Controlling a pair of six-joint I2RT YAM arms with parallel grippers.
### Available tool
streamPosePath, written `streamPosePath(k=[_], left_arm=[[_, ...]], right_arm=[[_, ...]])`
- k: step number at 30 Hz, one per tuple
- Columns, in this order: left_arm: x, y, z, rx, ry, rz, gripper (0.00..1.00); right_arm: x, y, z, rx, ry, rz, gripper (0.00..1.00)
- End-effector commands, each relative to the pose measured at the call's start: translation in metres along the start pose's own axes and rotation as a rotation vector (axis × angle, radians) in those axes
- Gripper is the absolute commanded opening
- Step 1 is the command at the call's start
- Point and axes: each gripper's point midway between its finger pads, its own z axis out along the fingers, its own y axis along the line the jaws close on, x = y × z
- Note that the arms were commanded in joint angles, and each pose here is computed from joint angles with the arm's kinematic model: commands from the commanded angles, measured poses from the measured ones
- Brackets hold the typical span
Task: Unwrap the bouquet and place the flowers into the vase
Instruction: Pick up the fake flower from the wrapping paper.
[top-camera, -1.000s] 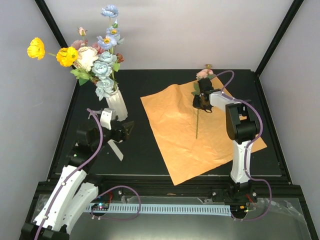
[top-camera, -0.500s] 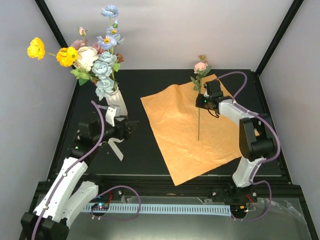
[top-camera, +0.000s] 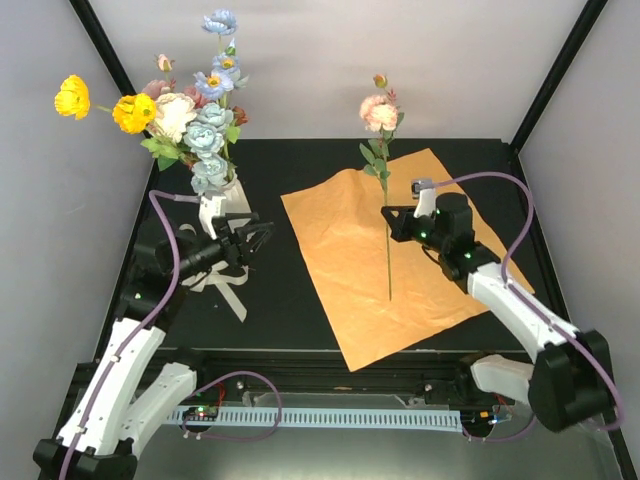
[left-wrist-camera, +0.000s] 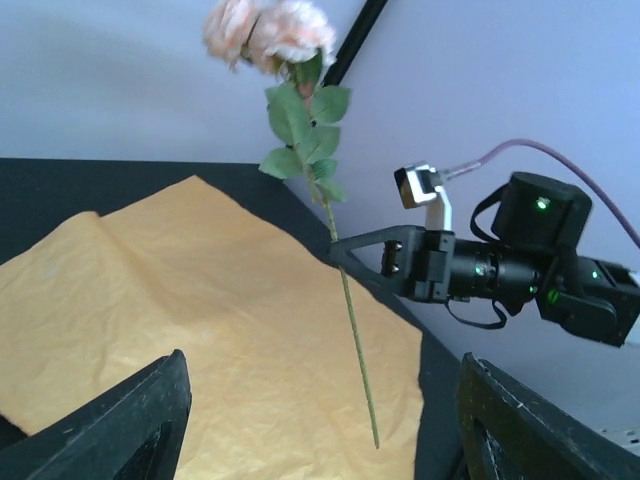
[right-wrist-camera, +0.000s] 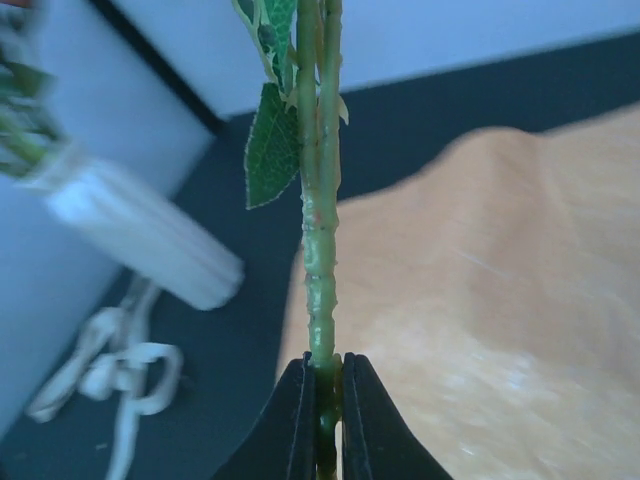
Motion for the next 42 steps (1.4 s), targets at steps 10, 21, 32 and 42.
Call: streamPosePath(k=[10,21,32,42], left_arm=[[-0.026,-0.078,-0.006,0.326,-0.022,0.041,0.67],[-0.027,-0.128,-0.018,0.562,-0.004,0.073,0.59],[-0.029,-0.143,-0.024,0.630,0.005,0.063,0.42],[-0.020,-0.146,-0.029,0.670,0.012,0.103,0.30]], right_arm=[[-0.026,0.200,-0.112,-0.729,-0.285,-0.369,0.01],[-0.003,0.281,-0.145,-1.079,-0.219,-0.439,0.01],[0.025,0.311,-0.141,-1.203,-0.136,-0.461,0.01],[0.028,0.317,-0.135,-1.195,-0.128,-0.426,0.01]])
